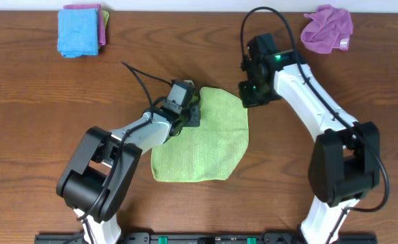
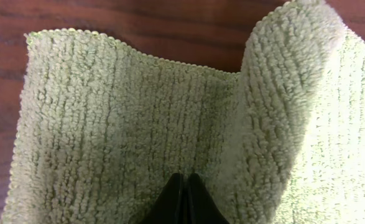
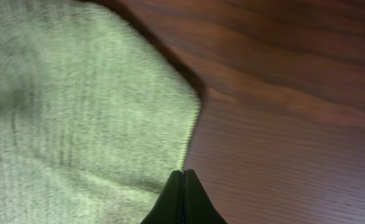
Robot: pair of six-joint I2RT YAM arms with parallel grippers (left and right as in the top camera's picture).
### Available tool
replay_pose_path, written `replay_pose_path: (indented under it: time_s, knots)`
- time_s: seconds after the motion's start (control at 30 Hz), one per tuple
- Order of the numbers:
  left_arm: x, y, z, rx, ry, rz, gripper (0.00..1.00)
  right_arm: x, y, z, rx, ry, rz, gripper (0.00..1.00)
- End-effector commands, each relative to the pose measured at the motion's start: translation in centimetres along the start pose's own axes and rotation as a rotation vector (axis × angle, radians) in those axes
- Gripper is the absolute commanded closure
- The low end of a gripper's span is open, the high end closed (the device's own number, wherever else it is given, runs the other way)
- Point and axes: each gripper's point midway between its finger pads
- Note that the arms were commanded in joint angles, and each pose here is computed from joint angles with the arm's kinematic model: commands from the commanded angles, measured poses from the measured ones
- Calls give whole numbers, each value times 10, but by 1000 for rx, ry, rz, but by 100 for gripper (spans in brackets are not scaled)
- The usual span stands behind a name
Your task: Fold the cloth
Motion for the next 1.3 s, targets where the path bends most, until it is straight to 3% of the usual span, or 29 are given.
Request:
replay_pose_path:
  time_s: [0.0, 0.17, 0.3, 0.43, 0.53, 0.63, 0.73, 0.9, 1.03, 1.27]
  knots:
    - [-5, -55, 15, 158, -2, -19, 94, -20, 1, 2, 16, -9, 60, 99]
    - [-22, -65, 16, 168, 1, 14, 94, -37, -2, -2, 58, 52, 73, 98]
    - [-23, -66, 16, 160, 30, 30, 94, -9, -17, -4, 119, 208, -3, 98]
    - [-21, -65, 16, 158, 38, 30, 94, 8, -38, -11, 189, 240, -34, 98]
    - [-20, -64, 16, 154, 44, 30, 94, 12, -38, -37, 128, 235, -63, 98]
    - [-21, -62, 17, 144, 41, 31, 94, 5, -37, -91, -26, 190, -61, 99]
    - [-22, -58, 17, 128, 36, 28, 94, 0, -63, -111, -116, 185, -83, 98]
    - [-24, -54, 18, 109, 30, 24, 94, -14, -110, -86, -174, 205, 1, 98]
    - [-24, -53, 18, 105, 29, 19, 94, -14, -140, -45, -120, 264, 47, 98]
    - [-24, -53, 18, 105, 29, 12, 94, -5, -145, -10, -141, 325, 55, 98]
Point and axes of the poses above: each gripper's point midway between its finger pads, its own z axis out along the fingers, its own x axis along the line the jaws close on, y = z × x, and after that the axes turned 13 degrees about z, right-handed
